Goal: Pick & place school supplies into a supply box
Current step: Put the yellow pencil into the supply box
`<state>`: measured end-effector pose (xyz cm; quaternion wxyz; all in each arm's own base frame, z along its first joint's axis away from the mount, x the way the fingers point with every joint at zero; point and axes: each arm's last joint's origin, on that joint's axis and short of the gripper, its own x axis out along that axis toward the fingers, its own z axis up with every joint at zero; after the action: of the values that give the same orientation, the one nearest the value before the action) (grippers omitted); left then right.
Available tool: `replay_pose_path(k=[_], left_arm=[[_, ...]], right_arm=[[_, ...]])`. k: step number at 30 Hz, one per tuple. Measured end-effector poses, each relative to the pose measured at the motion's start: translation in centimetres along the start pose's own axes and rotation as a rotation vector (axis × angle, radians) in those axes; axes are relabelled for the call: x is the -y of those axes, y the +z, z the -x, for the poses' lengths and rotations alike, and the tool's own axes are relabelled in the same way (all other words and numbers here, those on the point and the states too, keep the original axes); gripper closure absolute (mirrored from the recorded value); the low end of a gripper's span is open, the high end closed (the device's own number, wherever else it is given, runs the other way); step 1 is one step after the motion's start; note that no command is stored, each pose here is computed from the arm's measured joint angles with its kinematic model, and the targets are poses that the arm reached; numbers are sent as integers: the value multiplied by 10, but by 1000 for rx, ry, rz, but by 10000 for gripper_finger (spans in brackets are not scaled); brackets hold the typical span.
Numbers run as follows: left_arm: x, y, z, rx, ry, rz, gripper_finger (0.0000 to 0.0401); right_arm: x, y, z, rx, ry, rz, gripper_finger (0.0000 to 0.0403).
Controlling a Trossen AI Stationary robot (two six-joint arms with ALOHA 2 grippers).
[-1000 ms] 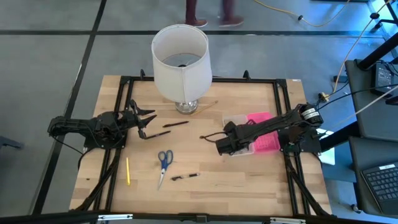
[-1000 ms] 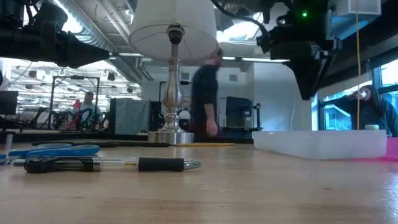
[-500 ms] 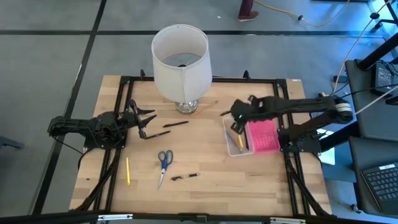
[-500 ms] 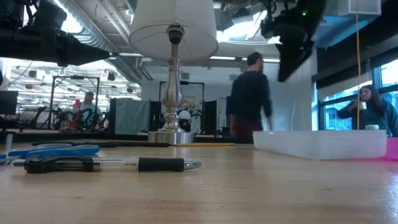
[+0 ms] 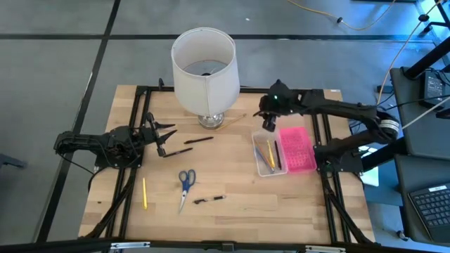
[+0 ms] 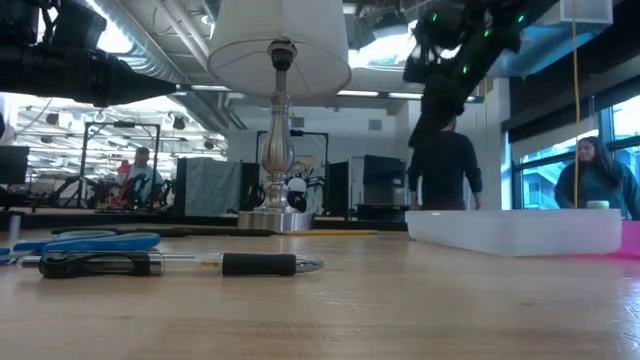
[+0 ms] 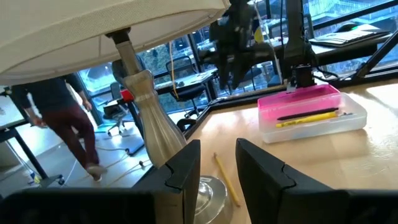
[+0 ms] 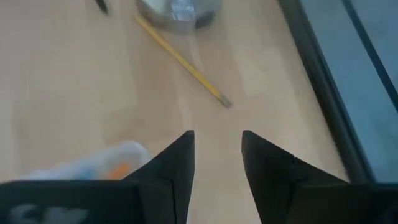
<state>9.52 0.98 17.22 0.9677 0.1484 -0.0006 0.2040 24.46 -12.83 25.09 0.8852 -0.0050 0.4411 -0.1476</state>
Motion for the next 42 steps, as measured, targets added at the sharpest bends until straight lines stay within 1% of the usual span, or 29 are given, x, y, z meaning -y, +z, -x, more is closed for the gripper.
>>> replay_pose_path(k=[3, 5, 8, 11, 14, 17, 20, 25, 28, 33, 37, 42], left_arm=[[0, 0, 0, 0, 0, -3, 303], [0, 0, 0, 0, 0, 19, 303], [0, 0, 0, 0, -1, 51, 303], [0, 0, 0, 0, -1, 47, 303], [0, 0, 0, 0, -2, 40, 303], [0, 0, 0, 1, -3, 62, 303], [0, 0, 0, 3, -8, 102, 303], [0, 0, 0, 3, -12, 192, 303], [0, 0, 0, 3, -11, 225, 303], [0, 0, 0, 4, -11, 229, 303], [0, 0, 0, 4, -11, 230, 303], [0, 0, 0, 4, -11, 230, 303]], right_arm=[[13, -3, -16, -50, 6, 126, 265], [19, -2, -27, -77, 16, 196, 265], [23, 5, -42, -103, 28, 223, 265], [27, 13, -54, -116, 37, 262, 265], [30, 20, -64, -124, 39, 237, 265], [32, 24, -71, -127, 36, 207, 265], [33, 27, -74, -144, 12, 207, 265], [31, 28, -74, -145, 16, 221, 265], [31, 28, -74, -142, 27, 250, 265], [31, 27, -74, -147, 38, 318, 265], [30, 24, -78, -168, 51, 314, 265], [29, 18, -92, -204, 90, 307, 265]])
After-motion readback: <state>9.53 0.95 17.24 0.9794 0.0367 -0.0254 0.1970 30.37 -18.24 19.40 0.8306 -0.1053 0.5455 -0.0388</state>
